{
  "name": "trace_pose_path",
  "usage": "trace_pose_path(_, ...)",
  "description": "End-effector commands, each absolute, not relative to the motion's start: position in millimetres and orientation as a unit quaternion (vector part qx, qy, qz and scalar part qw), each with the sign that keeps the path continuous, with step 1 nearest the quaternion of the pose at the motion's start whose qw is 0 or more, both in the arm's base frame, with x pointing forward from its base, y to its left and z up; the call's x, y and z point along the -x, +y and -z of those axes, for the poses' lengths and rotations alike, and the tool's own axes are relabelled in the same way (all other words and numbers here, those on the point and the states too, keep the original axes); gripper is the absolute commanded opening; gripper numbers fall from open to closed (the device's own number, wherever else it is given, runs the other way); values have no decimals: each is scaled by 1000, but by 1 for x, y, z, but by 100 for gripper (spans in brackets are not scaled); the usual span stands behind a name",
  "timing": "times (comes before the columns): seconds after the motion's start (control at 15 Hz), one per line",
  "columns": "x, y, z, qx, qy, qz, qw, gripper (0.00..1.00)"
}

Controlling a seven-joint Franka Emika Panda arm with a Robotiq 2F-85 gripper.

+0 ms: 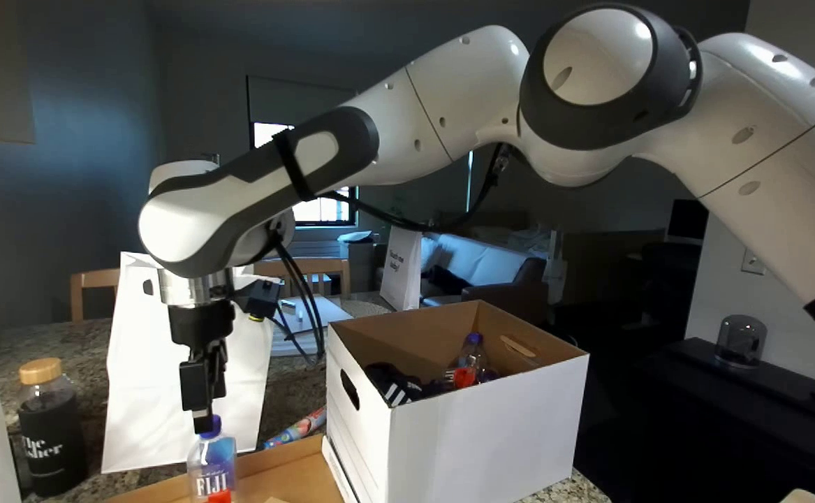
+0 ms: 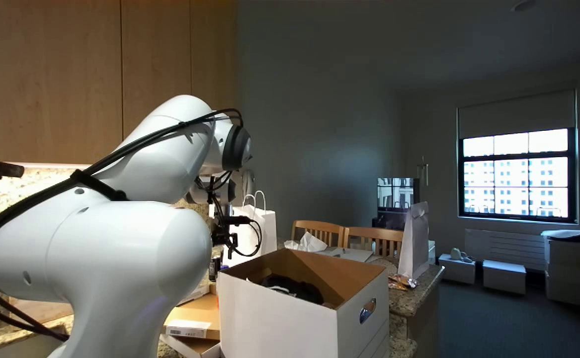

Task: Put the water bottle and the cardboard box into the bigger box

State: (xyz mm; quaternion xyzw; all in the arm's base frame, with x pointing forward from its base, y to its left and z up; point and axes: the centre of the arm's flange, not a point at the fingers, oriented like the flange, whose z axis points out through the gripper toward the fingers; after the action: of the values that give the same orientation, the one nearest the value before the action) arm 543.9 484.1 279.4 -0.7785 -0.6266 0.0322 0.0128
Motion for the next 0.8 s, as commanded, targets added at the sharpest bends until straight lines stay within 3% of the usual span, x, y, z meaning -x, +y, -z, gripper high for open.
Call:
trace_pose_path(0.0,-563,495,-271,770,-637,-41,-2,100)
trace_pose_path(0.2,-573,499,-265,770,-636,-39,-28,100)
trace_pose_path(0.73,-586,500,-237,764,-640,-77,-12,100)
